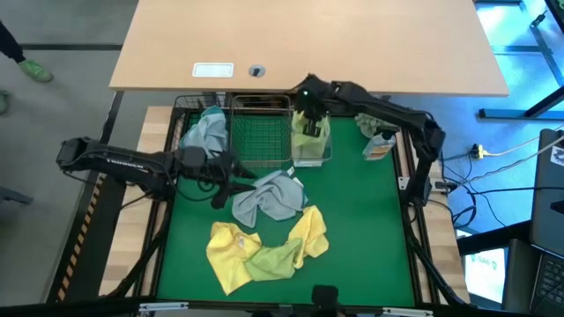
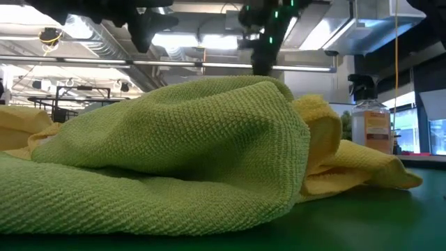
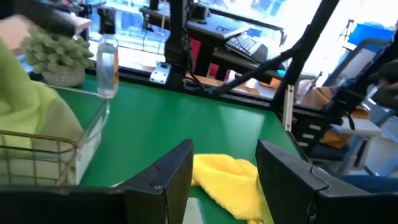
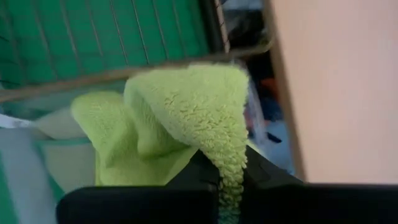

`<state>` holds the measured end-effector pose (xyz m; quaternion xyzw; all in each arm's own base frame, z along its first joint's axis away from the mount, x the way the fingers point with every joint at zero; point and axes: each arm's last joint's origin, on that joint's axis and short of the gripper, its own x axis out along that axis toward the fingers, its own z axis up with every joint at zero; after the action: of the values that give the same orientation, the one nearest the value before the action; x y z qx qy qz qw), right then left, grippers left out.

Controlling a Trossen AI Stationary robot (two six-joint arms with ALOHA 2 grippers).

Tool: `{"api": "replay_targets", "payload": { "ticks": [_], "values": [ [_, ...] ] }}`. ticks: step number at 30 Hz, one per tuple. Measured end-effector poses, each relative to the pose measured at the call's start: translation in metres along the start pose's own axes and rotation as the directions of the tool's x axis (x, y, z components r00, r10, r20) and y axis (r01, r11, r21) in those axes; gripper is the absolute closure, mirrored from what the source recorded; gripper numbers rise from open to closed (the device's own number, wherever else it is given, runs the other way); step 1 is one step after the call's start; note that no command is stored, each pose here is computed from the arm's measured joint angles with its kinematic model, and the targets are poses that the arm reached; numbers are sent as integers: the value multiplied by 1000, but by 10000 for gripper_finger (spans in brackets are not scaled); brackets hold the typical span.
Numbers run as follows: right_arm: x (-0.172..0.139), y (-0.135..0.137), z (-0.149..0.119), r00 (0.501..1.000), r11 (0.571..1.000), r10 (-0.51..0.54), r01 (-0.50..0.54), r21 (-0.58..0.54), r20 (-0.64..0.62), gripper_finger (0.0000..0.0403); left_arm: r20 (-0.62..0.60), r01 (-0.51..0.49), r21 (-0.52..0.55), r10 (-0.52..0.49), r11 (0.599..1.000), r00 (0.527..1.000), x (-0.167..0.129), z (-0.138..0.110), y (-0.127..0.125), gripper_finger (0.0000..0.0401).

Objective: Sort microfiber towel by color & place in baskets
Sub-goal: Put the green microfiber cloth into the transparent bin

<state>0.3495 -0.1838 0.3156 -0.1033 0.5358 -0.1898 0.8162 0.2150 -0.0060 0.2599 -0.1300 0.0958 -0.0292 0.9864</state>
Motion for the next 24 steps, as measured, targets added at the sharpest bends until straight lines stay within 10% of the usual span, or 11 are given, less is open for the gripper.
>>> {"api": "replay_targets", "payload": {
  "ticks": [12, 24],
  "values": [
    [92, 33, -55, 996, 996, 87, -88, 30, 19, 391, 12, 41, 12, -41, 999, 999, 0, -1, -14, 232],
    [109, 45, -72, 996, 996, 87, -87, 31, 21, 391, -16, 143, 29, -142, 989, 990, -1, -8, -36, 232]
  ]
}}
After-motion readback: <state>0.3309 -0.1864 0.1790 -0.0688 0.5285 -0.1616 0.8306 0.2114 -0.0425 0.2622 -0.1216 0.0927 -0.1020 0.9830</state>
